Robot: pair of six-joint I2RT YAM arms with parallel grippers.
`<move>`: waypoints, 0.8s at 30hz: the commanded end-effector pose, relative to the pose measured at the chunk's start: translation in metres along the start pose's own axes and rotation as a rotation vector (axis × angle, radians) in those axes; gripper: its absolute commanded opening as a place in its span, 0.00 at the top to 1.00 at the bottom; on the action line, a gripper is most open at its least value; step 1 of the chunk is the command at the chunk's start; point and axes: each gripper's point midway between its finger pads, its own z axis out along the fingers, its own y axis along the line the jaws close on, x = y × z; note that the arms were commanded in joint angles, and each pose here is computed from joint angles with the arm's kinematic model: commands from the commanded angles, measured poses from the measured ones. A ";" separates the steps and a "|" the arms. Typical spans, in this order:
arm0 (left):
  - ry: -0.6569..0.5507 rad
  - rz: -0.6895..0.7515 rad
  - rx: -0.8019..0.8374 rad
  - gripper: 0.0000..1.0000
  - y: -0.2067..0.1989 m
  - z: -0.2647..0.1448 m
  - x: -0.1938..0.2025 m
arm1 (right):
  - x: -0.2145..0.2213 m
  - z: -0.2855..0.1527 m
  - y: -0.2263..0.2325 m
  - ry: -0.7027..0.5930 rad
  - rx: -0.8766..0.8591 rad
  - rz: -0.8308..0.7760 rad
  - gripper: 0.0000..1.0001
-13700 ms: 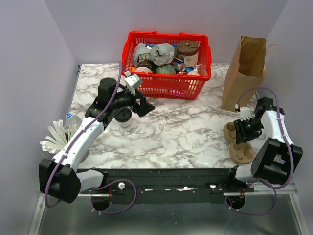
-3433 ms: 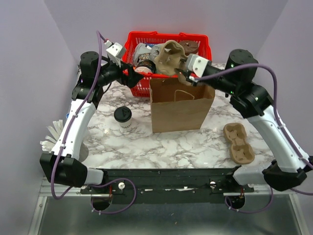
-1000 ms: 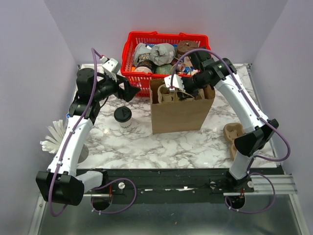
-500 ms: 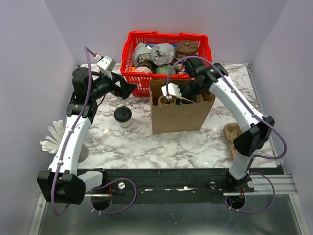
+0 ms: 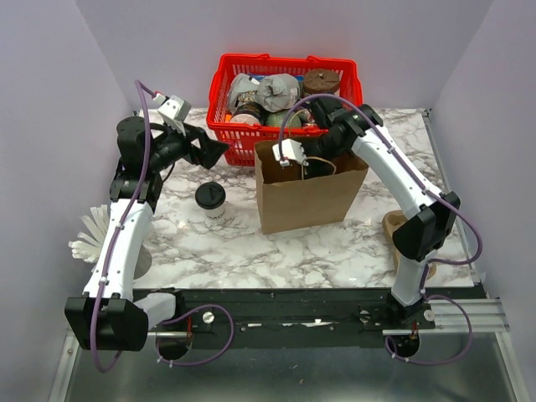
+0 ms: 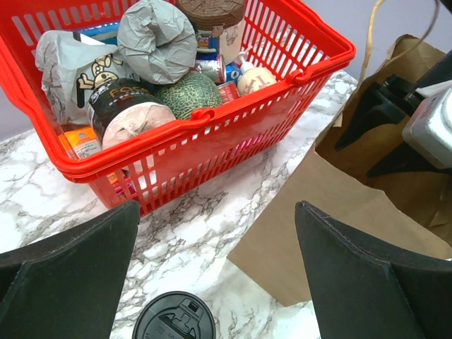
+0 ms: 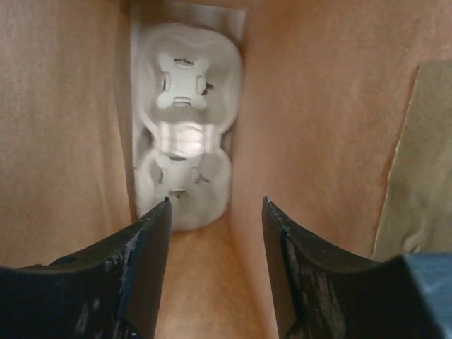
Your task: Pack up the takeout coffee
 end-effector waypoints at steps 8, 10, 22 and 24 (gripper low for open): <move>-0.053 -0.065 0.097 0.02 -0.006 0.011 -0.015 | -0.063 -0.104 0.011 -0.146 0.187 -0.001 0.34; -0.046 -0.036 0.170 0.02 -0.019 0.022 -0.021 | -0.078 -0.127 0.007 -0.200 0.288 -0.014 0.34; 0.113 0.187 0.412 0.02 -0.081 0.111 -0.012 | -0.070 -0.255 -0.042 -0.358 1.128 0.113 0.28; 0.131 0.215 0.438 0.02 -0.089 0.117 -0.006 | -0.052 -0.260 -0.042 -0.348 1.163 0.210 0.28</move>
